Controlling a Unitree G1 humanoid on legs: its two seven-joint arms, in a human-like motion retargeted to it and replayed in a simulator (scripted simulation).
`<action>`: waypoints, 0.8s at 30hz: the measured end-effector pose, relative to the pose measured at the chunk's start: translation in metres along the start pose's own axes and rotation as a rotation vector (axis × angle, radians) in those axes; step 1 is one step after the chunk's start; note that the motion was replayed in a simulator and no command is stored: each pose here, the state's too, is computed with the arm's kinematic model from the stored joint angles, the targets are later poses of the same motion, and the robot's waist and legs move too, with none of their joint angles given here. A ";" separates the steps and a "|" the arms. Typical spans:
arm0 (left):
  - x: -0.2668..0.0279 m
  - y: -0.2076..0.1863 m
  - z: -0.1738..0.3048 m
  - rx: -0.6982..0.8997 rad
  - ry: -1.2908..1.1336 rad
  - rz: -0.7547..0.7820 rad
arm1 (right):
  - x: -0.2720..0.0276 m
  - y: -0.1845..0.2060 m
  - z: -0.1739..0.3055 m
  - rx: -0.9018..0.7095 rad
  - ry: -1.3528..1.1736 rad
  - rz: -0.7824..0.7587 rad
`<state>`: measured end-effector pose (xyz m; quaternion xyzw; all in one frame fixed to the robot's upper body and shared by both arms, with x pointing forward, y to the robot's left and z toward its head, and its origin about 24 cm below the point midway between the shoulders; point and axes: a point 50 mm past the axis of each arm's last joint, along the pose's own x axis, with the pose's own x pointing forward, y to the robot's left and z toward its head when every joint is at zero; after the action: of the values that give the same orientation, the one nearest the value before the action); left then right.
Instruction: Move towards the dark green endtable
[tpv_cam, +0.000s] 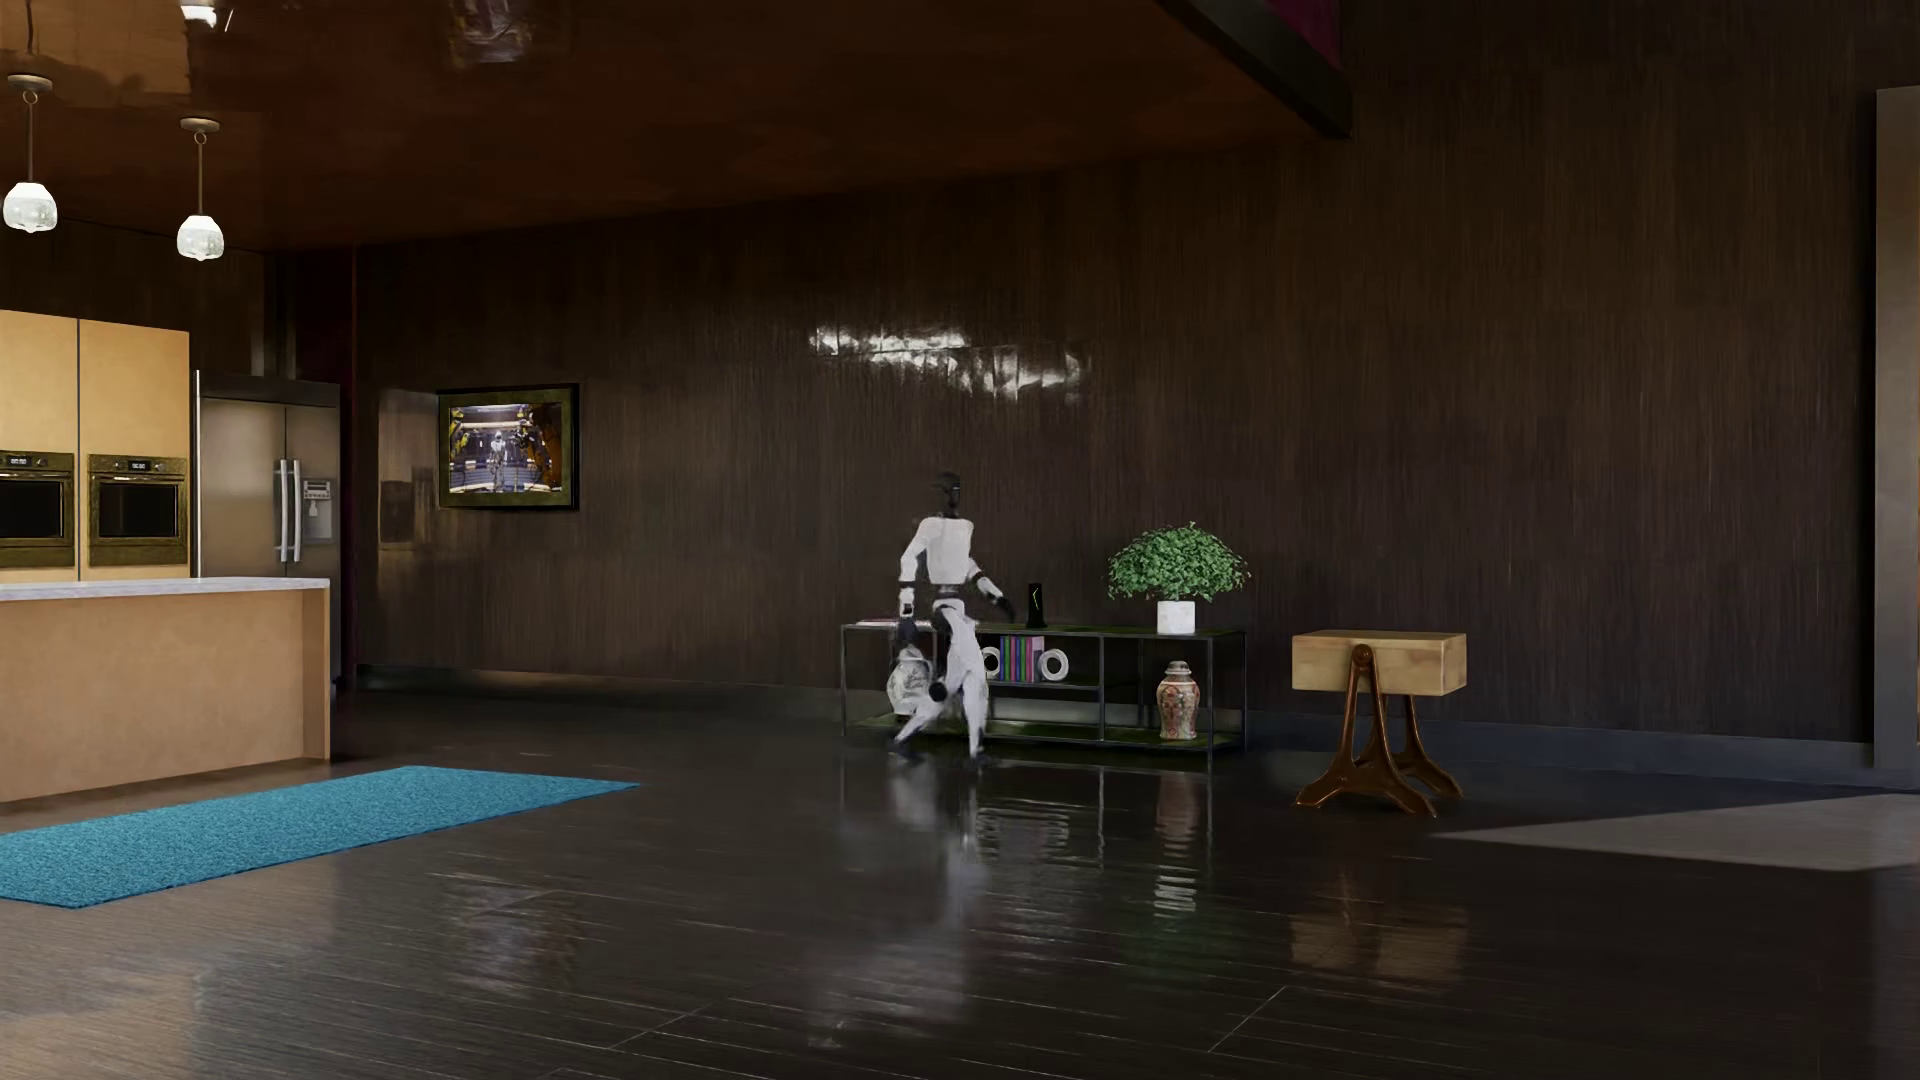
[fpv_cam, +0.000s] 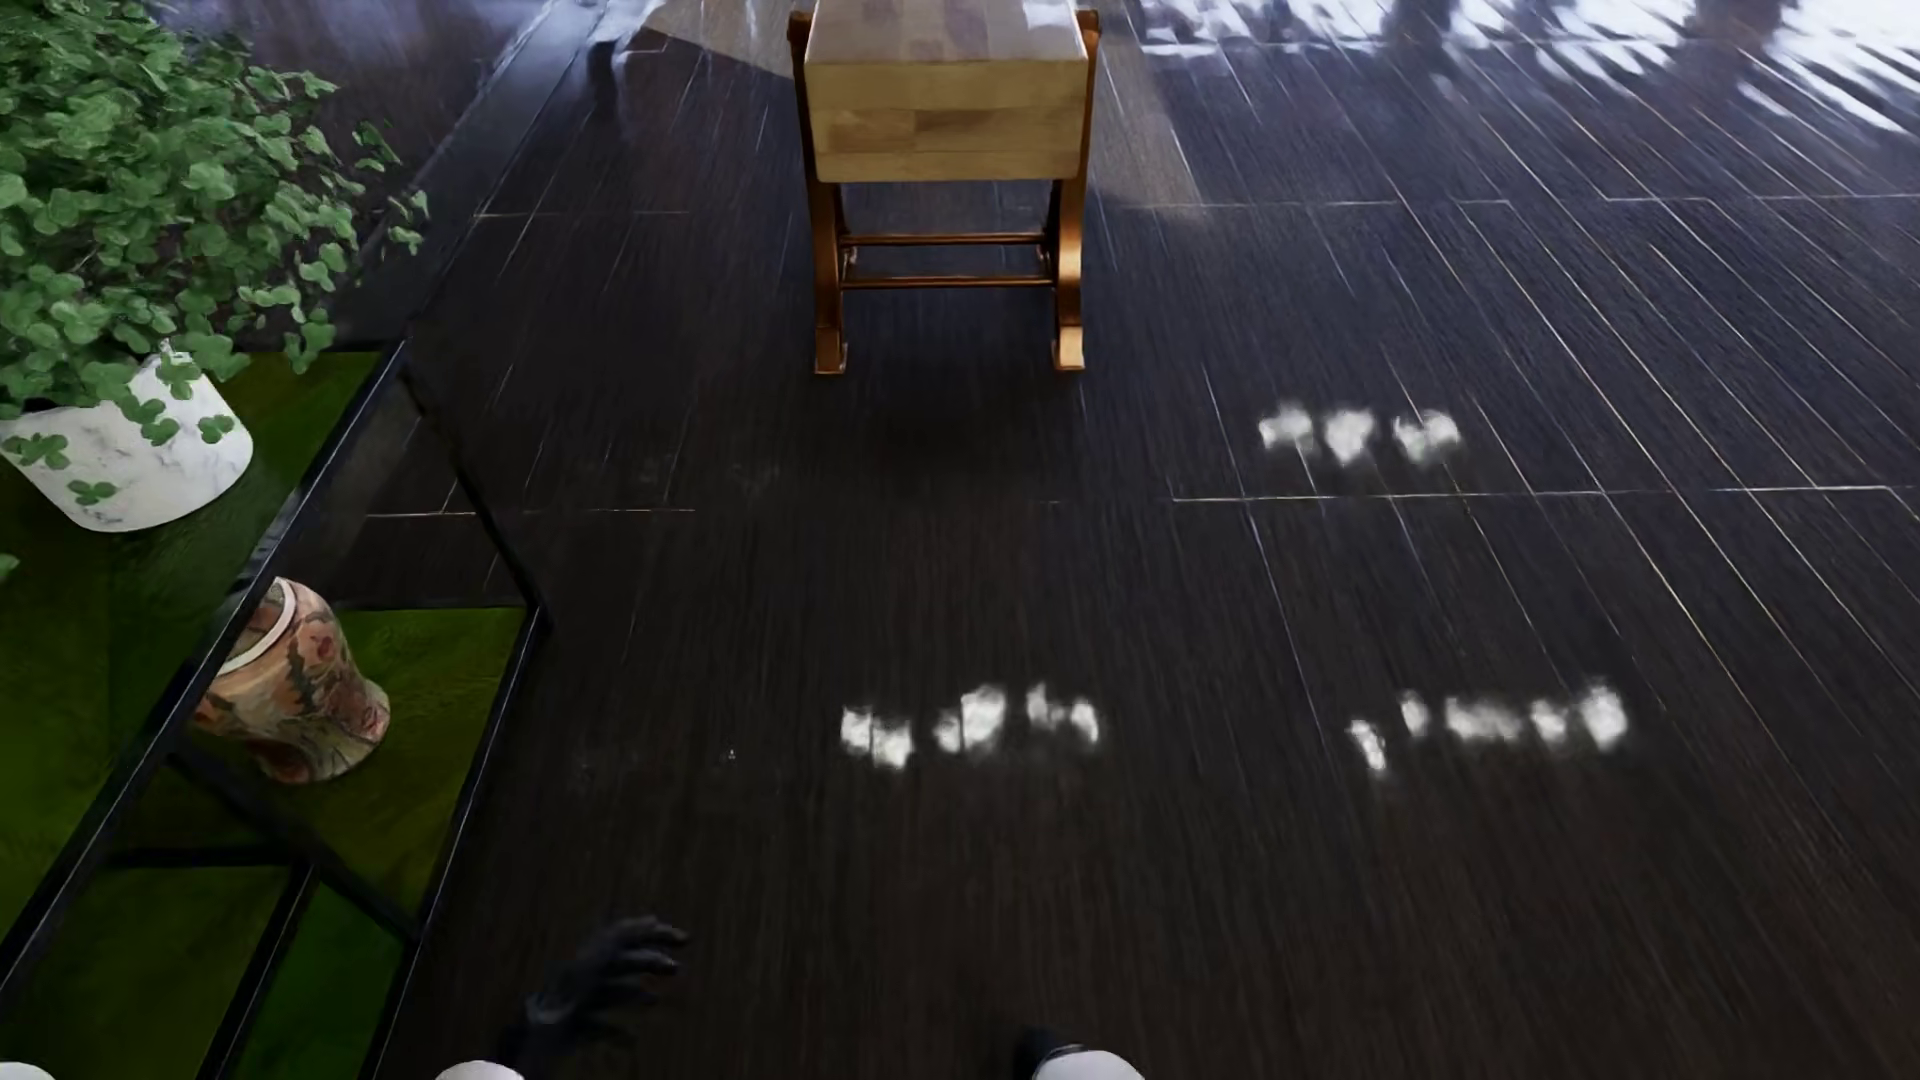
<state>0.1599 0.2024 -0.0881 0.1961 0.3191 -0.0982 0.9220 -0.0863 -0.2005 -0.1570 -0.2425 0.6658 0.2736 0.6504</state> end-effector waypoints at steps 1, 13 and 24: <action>0.002 0.006 0.004 -0.005 -0.011 0.021 | -0.002 0.010 -0.008 -0.012 0.023 0.027; -0.135 -0.072 -0.183 0.046 0.810 -0.262 | -0.035 -0.136 0.151 0.064 -0.534 -0.365; -0.096 -0.057 -0.160 -0.004 0.691 -0.170 | -0.012 -0.110 0.130 0.086 -0.401 -0.284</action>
<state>-0.0198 0.2240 -0.1600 0.1888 0.6277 -0.1020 0.7483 0.0837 -0.1932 -0.1512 -0.2466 0.4938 0.1933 0.8112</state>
